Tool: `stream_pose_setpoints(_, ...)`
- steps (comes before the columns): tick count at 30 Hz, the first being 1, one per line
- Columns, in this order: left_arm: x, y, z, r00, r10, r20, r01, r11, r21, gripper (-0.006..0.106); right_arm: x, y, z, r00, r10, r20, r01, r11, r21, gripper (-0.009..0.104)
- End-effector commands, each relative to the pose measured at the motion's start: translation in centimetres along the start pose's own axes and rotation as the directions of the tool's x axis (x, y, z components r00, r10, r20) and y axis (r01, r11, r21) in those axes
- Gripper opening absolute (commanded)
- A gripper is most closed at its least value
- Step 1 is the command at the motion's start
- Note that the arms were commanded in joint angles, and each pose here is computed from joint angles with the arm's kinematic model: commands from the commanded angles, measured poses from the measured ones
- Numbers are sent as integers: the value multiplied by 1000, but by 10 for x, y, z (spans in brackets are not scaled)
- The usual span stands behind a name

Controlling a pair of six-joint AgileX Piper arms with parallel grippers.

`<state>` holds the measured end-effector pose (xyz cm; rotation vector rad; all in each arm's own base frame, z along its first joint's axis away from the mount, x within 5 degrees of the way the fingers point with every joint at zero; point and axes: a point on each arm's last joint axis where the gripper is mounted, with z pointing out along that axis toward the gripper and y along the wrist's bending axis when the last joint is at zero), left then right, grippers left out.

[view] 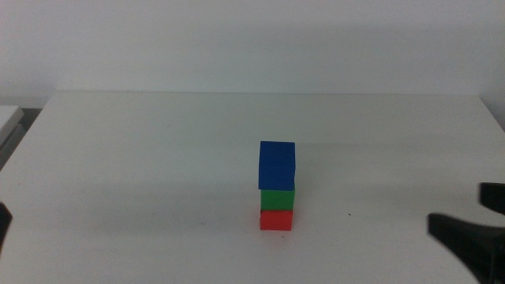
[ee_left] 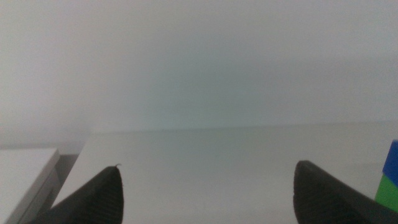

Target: Stack red cubes first, then green, then blue cubes in a specific spot.

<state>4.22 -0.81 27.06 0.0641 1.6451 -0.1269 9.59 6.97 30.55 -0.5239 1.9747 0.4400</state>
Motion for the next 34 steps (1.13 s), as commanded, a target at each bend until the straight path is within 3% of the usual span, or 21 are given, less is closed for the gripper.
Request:
stream_pose_setpoints(1, 11, 1, -1, 1000, 7, 17, -7, 1000, -6, 94, 12, -13, 1, 995, 73, 68, -78, 994, 77, 91)
stream_pose_setpoints(8, 46, 5, 12, 1000, -1, 29, 1, 1000, -26, 94, 80, -41, -8, 981, 123, 151, -168, 926, 338, 91)
stream_pose_setpoints(14, 69, 6, 18, 999, -46, -9, 46, 999, -27, 94, 130, -45, -12, 968, 120, 222, -208, 877, 433, 91)
stream_pose_setpoints(34, 70, 7, 19, 999, -47, 6, 47, 998, -30, 94, 136, -44, -14, 956, 88, 280, -210, 871, 444, 91)
